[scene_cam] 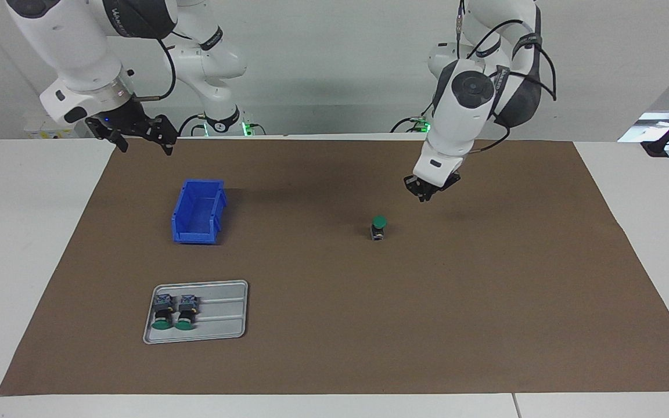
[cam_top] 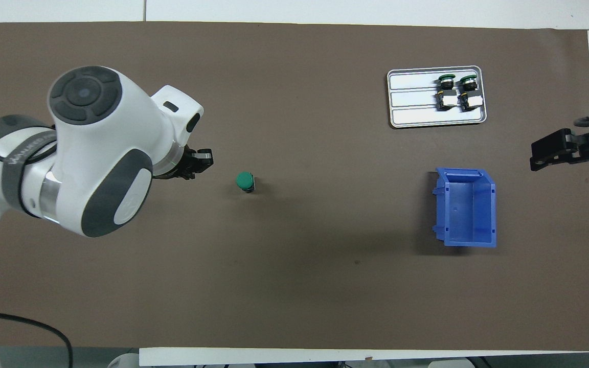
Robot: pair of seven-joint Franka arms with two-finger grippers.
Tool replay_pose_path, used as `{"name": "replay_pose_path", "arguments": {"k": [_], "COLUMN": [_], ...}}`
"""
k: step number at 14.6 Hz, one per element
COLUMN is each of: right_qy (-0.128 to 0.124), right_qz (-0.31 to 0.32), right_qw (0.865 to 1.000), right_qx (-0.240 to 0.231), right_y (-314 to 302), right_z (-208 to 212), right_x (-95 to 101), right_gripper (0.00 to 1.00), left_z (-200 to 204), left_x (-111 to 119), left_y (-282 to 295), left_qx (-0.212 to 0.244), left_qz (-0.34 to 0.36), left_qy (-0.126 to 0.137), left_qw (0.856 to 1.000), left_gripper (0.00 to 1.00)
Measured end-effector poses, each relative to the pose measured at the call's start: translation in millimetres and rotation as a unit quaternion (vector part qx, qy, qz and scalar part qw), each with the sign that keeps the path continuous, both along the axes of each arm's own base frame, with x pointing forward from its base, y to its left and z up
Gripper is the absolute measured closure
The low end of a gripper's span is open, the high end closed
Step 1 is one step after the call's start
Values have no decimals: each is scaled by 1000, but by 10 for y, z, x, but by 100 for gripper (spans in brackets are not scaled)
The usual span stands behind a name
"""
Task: Place and press button with both arms
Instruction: 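Move the left gripper back above the green button, then press down on the green button with the left gripper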
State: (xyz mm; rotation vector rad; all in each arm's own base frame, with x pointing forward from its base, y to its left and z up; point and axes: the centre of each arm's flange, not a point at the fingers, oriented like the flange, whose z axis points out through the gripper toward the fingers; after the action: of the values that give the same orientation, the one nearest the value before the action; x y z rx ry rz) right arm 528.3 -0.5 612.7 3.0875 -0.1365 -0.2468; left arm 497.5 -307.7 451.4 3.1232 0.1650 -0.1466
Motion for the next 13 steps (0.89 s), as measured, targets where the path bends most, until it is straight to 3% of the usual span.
{"name": "replay_pose_path", "arguments": {"k": [5, 13], "right_qy": [0, 0], "right_qz": [0, 0], "right_qw": [1000, 1000], "right_qx": [0, 0], "right_y": [0, 0], "right_z": [0, 0], "right_x": [0, 0], "right_gripper": [0, 0], "left_z": [-233, -612], "left_x": [-23, -157], "left_y": [-291, -484], "left_qx": [-30, -34], "left_qz": [26, 32], "left_qy": [-8, -11], "left_qw": [999, 999], "left_gripper": [95, 95]}}
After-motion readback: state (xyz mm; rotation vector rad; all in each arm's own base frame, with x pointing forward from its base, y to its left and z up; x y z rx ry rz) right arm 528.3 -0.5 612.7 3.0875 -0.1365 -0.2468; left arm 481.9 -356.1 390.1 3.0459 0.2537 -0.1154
